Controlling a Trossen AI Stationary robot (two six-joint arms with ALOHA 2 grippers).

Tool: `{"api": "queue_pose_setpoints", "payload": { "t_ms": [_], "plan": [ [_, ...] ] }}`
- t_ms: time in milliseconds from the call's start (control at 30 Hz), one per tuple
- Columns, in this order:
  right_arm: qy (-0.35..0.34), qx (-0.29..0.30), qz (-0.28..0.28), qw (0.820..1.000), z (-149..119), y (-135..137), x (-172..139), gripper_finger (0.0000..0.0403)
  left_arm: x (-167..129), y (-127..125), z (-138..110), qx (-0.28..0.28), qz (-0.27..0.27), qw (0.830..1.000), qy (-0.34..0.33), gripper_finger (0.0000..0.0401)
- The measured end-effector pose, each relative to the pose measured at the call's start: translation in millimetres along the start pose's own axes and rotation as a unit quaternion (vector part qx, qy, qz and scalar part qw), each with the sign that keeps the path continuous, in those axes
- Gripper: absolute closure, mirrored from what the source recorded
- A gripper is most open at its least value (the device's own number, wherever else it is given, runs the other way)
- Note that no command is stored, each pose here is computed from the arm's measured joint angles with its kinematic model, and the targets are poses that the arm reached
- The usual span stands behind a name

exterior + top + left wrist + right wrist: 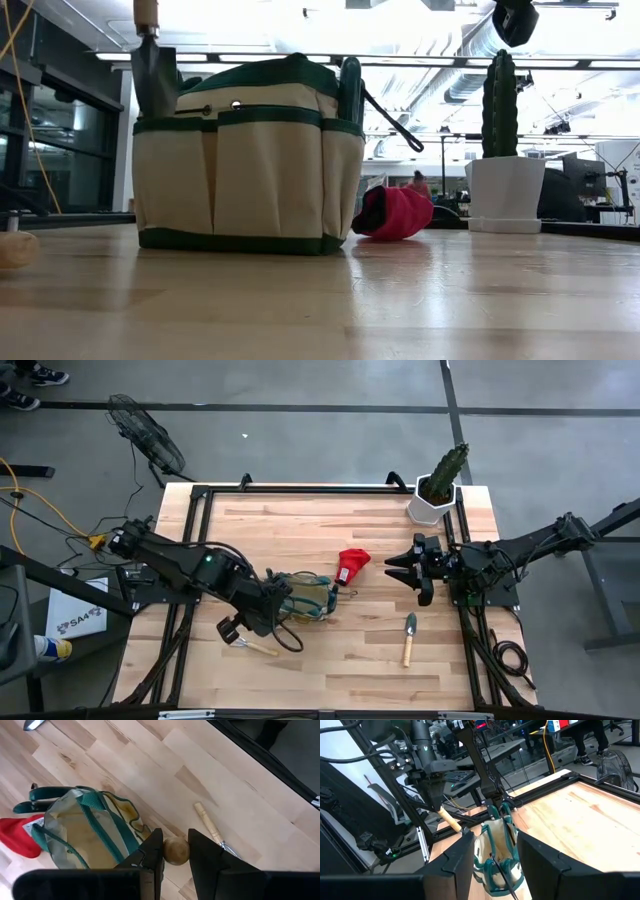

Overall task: Pick & Place Garden tools in Gardening bag
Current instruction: Put the left light brown trowel into the gardening bag

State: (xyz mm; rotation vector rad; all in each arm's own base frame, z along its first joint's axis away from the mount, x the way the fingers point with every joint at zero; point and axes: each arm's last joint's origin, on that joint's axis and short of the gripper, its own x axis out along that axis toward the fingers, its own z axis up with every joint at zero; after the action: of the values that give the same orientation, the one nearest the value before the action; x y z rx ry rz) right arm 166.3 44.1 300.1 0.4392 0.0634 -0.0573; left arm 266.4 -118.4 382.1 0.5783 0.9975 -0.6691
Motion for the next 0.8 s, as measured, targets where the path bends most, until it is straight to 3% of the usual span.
{"api": "queue_pose_setpoints", "payload": {
  "t_ms": [800],
  "plan": [
    [0.0,0.0,0.0,1.0,0,0,0,0.0261,32,23,-22,-0.044,-0.016,0.999,0.013,0.0338]
  ]
}}
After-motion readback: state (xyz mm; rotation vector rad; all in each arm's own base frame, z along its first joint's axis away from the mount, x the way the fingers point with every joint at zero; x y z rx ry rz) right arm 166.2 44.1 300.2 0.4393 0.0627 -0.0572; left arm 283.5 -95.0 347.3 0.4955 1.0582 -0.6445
